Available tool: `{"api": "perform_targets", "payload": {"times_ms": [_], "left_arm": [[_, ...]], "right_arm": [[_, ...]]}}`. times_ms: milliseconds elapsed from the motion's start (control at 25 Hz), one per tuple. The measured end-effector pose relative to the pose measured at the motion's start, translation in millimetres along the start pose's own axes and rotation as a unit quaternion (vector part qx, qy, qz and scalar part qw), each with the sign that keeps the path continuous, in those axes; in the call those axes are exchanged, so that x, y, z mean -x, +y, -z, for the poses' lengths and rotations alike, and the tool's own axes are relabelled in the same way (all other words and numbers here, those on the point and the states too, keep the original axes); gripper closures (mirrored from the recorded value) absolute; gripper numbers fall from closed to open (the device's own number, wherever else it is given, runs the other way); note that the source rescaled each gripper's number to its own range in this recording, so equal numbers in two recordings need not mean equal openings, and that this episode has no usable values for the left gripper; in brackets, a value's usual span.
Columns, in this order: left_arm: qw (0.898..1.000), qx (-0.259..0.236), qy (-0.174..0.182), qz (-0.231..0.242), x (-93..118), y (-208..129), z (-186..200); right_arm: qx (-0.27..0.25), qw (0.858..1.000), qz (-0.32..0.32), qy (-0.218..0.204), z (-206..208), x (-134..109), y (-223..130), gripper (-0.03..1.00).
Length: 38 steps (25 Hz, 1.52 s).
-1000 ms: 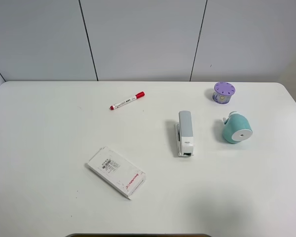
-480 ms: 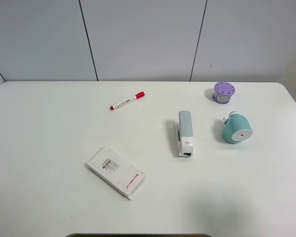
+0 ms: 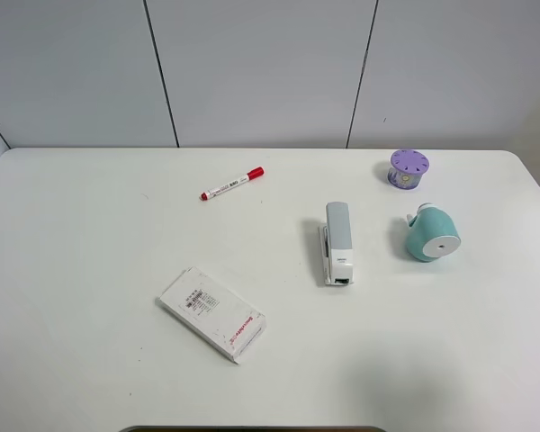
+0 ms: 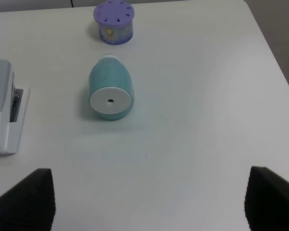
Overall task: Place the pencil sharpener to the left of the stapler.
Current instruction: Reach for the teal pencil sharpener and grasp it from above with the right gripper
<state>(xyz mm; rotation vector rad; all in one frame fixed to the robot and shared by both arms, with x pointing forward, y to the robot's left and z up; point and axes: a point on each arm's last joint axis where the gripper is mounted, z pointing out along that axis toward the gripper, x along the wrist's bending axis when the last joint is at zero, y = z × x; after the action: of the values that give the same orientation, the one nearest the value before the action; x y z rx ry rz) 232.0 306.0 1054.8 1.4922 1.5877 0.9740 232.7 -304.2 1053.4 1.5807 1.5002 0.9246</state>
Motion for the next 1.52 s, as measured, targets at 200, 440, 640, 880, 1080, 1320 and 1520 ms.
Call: {"api": "perform_targets", "payload": {"times_ms": [200,440,640,880,1080,1320,1520], "left_arm": [[1.000,0.000,0.000,0.000,0,0,0],[1.000,0.000,0.000,0.000,0,0,0],[1.000,0.000,0.000,0.000,0,0,0],[1.000,0.000,0.000,0.000,0,0,0],[1.000,0.000,0.000,0.000,0,0,0],[1.000,0.000,0.000,0.000,0,0,0],[1.000,0.000,0.000,0.000,0,0,0]], "right_arm": [[0.009,1.000,0.003,-0.005,1,1,3,0.42],[-0.034,0.999,0.007,-0.007,-11,0,26,0.42],[-0.093,0.996,0.011,-0.009,-31,-3,54,0.42],[-0.135,0.991,0.014,-0.009,-58,-6,100,0.42],[-0.160,0.987,0.008,-0.001,-84,-11,135,0.42],[-0.227,0.973,-0.025,0.036,-133,-23,161,0.42],[-0.285,0.957,-0.019,0.046,-171,-28,177,0.42]]}}
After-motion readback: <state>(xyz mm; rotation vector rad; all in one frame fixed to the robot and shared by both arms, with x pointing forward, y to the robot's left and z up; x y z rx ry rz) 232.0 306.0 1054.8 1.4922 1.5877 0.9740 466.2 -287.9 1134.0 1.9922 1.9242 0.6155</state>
